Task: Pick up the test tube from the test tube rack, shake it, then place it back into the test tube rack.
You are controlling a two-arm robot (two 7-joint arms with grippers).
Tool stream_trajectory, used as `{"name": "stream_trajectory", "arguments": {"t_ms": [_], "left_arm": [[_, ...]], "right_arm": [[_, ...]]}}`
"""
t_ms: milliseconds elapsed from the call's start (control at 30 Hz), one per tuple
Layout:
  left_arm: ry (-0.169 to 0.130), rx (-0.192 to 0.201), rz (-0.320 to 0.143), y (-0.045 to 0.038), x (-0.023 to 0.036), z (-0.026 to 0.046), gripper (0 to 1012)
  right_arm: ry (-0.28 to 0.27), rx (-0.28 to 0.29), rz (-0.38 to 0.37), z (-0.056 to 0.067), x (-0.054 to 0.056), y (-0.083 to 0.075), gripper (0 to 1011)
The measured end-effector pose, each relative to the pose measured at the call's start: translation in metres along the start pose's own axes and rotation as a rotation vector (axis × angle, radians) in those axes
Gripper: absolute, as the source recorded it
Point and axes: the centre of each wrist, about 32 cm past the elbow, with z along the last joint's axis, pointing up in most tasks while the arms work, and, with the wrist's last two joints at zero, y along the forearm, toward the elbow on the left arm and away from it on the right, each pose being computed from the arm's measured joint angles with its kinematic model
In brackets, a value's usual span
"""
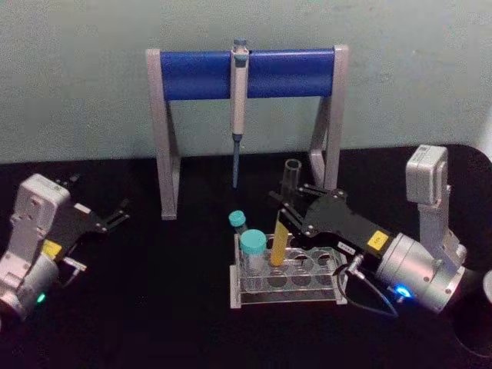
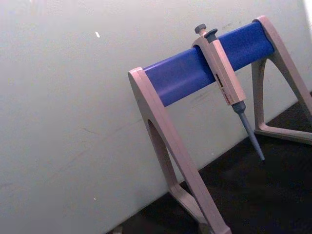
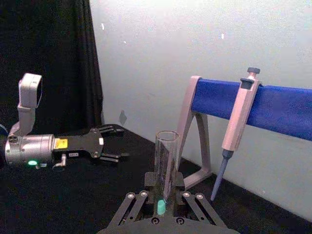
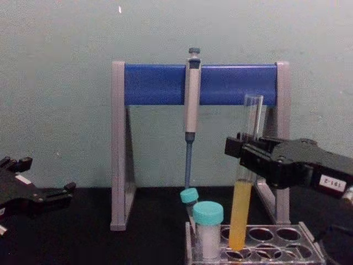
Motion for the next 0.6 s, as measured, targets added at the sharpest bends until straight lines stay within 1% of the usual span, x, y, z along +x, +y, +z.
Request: {"name": "stream_trajectory", "arguments": {"t_ms": [600], "left_arm": [[0.0,0.0,0.0,0.0,0.0,0.0,1001]], "right_arm": [[0.008,-0.041,-0.019,-0.0098,0.0017,0.0023,233]]}}
